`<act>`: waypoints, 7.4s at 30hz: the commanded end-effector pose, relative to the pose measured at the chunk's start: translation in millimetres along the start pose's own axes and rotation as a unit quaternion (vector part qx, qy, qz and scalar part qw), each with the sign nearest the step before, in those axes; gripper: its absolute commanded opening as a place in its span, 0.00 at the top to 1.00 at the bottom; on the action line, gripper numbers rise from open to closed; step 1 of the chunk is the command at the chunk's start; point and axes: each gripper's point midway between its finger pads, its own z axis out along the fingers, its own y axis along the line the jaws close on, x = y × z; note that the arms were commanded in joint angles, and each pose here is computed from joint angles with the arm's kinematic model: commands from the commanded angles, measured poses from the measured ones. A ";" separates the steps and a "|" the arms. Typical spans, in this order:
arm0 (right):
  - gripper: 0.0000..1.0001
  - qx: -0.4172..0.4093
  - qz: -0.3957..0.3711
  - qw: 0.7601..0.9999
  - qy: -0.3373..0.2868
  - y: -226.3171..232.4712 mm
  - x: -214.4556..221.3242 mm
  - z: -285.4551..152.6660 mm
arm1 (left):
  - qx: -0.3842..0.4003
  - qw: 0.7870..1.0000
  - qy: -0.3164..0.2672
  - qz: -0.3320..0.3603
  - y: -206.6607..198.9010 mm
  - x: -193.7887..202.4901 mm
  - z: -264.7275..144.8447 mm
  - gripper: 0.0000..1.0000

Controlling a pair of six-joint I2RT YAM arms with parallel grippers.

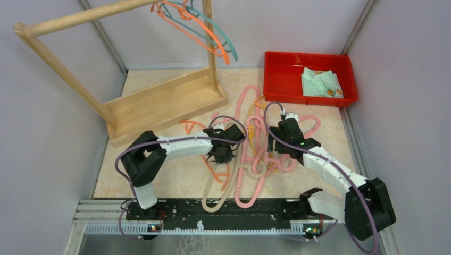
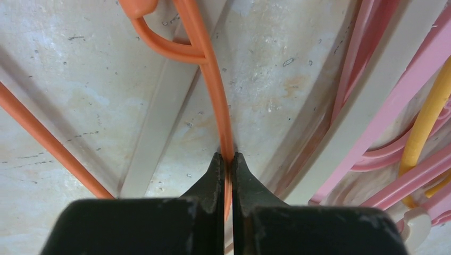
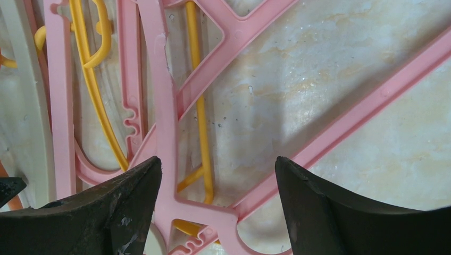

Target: Organize the hangers

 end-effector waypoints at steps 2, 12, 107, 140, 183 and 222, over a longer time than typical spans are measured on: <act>0.21 -0.004 0.017 0.999 -0.033 1.5 -16.4 -3.6 | 0.038 0.997 -0.054 0.047 -5.8 -21.2 -29.5 1.00; 0.22 0.005 0.020 0.999 -0.038 1.0 -22.9 0.5 | 0.188 0.966 -0.163 0.071 -30.6 -64.0 -164.7 1.00; 0.20 0.065 -0.020 0.996 -0.066 5.0 -101.7 -6.5 | 0.386 0.809 -0.440 -0.047 -22.5 -403.8 -337.9 0.29; 0.19 0.022 0.007 0.999 -0.028 18.7 -75.9 2.6 | 0.343 0.904 -0.247 0.069 65.4 -164.0 -200.7 0.05; 0.27 -0.028 0.014 0.999 -0.016 32.1 -57.5 5.4 | 0.176 0.906 -0.075 0.377 19.9 74.1 -31.3 0.27; 0.27 -0.026 0.017 0.999 -0.042 25.6 -58.0 -4.2 | 0.047 0.917 -0.060 0.392 61.5 57.7 -33.4 1.00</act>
